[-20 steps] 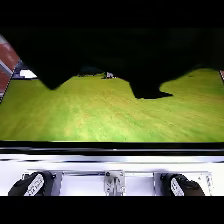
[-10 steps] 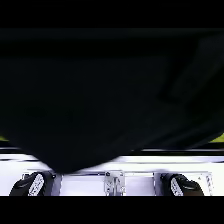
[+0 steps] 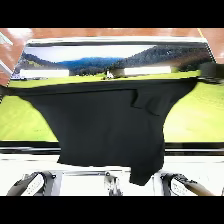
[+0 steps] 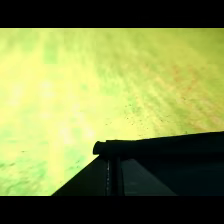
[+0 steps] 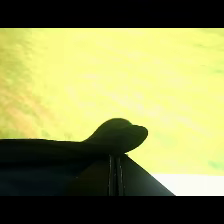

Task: Fold the shirts.

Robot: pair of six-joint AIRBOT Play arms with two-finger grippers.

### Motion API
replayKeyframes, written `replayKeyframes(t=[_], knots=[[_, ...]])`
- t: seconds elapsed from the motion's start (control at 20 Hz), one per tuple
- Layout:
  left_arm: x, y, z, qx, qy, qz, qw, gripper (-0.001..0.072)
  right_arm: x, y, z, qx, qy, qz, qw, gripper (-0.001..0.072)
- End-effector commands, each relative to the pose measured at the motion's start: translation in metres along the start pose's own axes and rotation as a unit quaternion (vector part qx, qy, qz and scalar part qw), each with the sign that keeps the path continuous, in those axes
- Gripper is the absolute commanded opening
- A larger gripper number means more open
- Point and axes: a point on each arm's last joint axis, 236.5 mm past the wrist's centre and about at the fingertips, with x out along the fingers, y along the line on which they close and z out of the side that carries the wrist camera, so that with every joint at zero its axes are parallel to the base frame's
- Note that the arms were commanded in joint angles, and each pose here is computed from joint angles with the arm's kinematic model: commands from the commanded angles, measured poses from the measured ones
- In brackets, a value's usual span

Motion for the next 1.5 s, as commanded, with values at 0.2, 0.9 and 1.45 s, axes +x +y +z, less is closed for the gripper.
replayKeyframes(t=[0.2, 0.9, 1.45], knots=[[0.213, 0.044, 0.042, -0.053, 0.062, -0.031, 0.996, 0.0035, 0.222, 0.034, 0.100, -0.002, -0.126, 0.015, 0.992, 0.0060], [0.307, 0.028, 0.003, -0.032, 0.155, -0.059, 0.986, 0.0035, 0.303, 0.033, 0.050, 0.014, -0.035, 0.018, 0.999, 0.0061], [0.271, 0.020, -0.062, -0.075, 0.308, -0.087, 0.944, 0.0035, 0.287, 0.025, -0.060, 0.022, 0.188, -0.002, 0.982, 0.0061]])
